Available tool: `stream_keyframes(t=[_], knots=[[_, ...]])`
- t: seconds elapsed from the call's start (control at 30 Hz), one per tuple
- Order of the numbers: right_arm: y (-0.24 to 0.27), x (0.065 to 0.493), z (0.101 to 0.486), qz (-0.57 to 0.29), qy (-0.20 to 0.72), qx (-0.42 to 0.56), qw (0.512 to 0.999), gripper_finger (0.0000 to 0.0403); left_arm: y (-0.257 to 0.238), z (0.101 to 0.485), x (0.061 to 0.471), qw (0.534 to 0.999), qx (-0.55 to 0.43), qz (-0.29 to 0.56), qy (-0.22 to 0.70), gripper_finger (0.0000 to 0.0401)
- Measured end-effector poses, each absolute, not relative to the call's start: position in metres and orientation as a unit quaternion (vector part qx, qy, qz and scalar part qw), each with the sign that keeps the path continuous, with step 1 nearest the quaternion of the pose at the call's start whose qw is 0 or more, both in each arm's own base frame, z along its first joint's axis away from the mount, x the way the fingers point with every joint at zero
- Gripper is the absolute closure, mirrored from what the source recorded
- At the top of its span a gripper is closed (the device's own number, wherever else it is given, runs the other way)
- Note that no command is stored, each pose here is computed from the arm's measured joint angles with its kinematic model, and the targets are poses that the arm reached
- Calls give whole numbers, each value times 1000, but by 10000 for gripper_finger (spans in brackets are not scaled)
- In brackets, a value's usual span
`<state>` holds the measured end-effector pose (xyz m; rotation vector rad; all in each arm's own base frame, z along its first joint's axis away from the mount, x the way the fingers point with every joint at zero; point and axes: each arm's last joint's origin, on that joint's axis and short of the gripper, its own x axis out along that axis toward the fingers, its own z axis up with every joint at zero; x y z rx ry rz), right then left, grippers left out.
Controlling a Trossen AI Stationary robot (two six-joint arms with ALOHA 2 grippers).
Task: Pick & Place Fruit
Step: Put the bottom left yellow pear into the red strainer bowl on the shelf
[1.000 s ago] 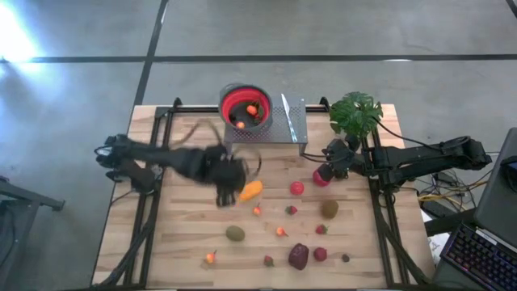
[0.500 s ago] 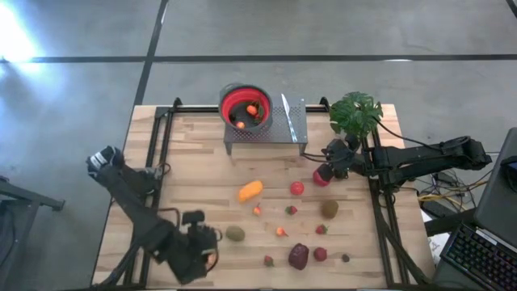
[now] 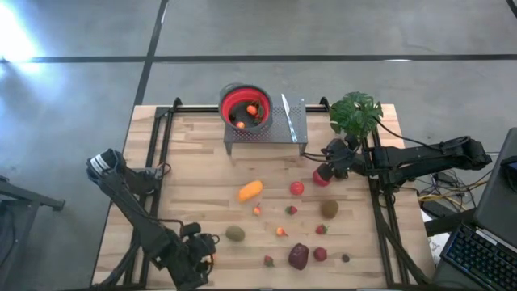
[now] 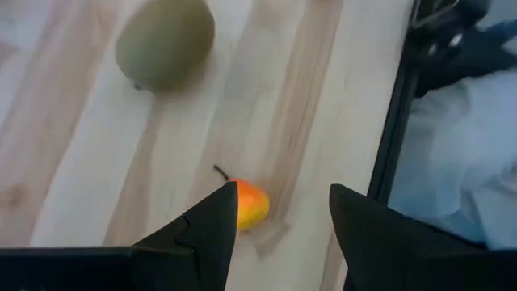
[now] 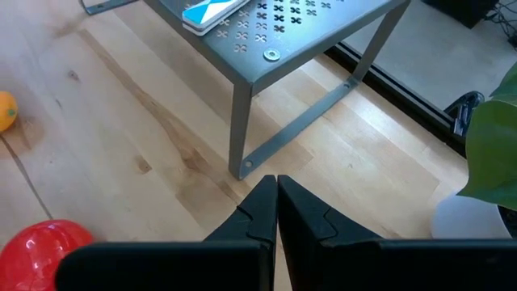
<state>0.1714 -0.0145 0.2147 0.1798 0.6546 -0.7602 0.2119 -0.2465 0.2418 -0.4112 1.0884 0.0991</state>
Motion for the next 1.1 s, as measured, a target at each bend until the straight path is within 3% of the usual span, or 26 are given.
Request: stream_keyframes(t=[0.6, 1.1], knots=[[-15, 172, 215, -363, 313, 86, 873, 394, -268, 181, 226, 794, -142, 63, 588, 201], [-15, 172, 215, -364, 311, 87, 874, 394, -268, 170, 230, 788, -141, 81, 594, 201]])
